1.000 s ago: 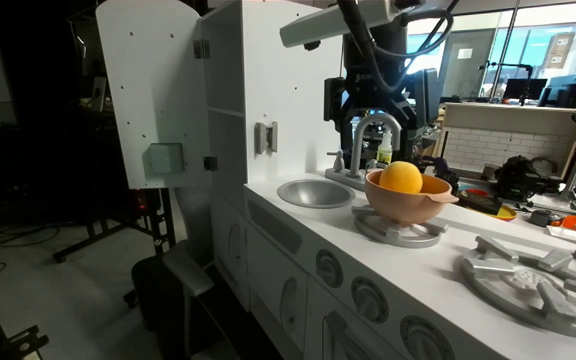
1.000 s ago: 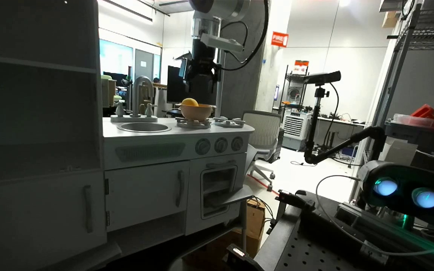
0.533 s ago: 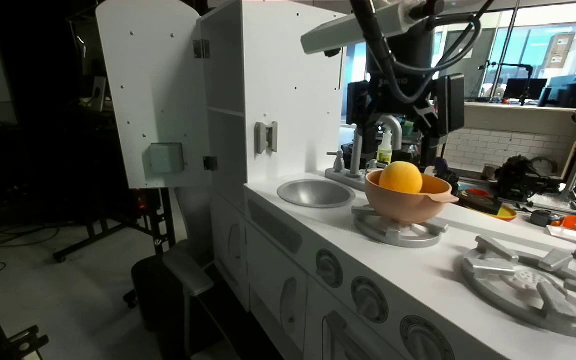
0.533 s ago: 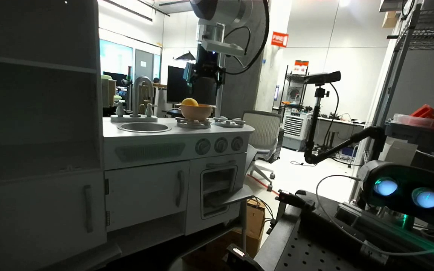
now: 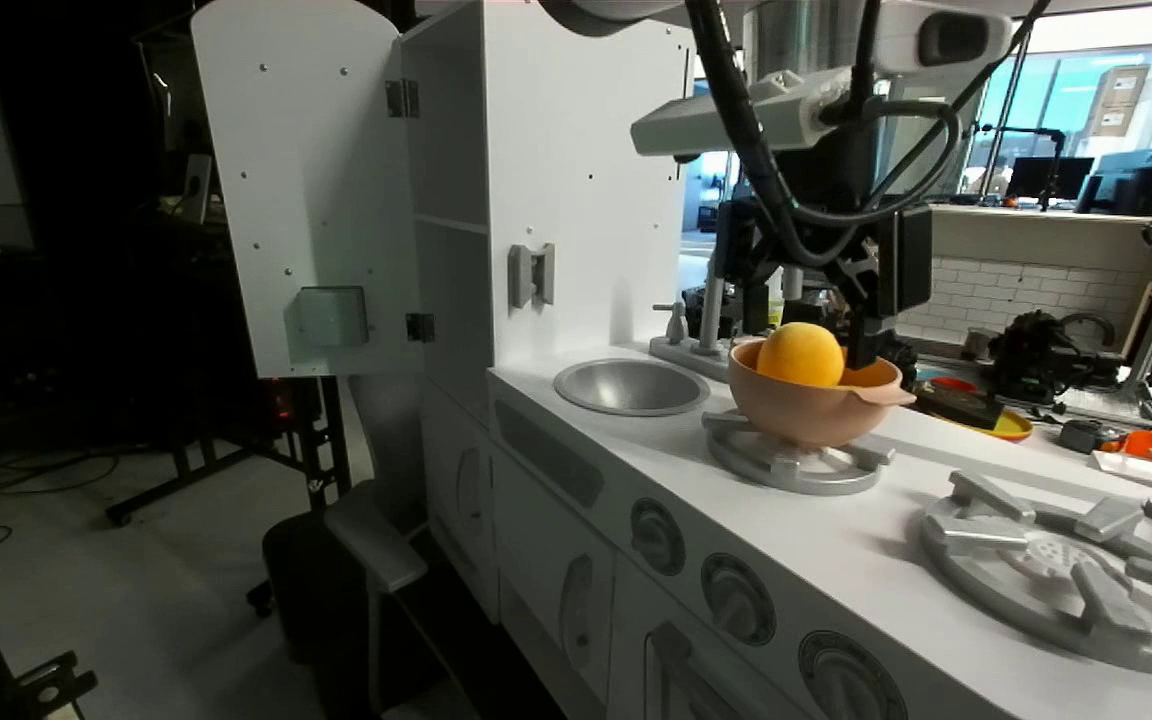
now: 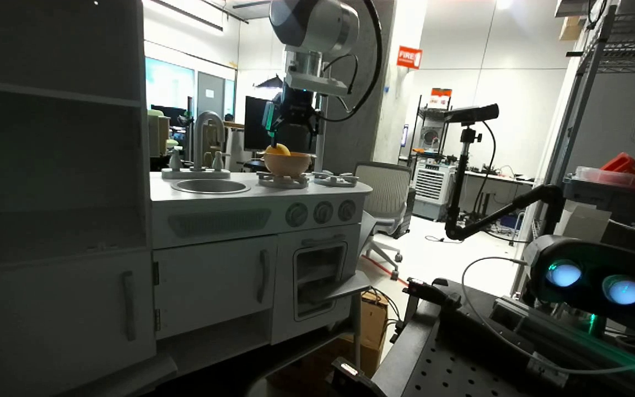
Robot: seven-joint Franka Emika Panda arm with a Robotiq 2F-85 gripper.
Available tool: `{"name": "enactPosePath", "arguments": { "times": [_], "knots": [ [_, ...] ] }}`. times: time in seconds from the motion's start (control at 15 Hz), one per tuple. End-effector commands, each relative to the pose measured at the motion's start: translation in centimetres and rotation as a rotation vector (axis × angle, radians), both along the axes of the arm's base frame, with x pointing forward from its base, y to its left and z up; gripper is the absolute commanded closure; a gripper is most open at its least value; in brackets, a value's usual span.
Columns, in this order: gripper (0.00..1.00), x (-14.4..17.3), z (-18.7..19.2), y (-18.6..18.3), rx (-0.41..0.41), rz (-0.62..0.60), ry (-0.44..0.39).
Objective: Open the top cabinet door and put an orange plushie and the maize in the top compartment of the cabinet
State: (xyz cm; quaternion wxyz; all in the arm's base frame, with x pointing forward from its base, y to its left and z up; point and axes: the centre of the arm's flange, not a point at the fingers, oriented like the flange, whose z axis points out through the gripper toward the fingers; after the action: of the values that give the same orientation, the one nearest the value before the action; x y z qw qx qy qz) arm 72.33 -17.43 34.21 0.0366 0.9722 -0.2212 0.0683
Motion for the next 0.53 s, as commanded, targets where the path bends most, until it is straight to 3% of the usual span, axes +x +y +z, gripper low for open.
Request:
{"name": "enactPosePath", "arguments": {
  "times": [0.0, 0.47],
  "knots": [
    [0.00, 2.5, -0.5, -1.0, 0.027, -0.031, -0.041],
    [0.00, 4.3, -0.5, -0.6, 0.025, -0.030, -0.067]
  ]
}}
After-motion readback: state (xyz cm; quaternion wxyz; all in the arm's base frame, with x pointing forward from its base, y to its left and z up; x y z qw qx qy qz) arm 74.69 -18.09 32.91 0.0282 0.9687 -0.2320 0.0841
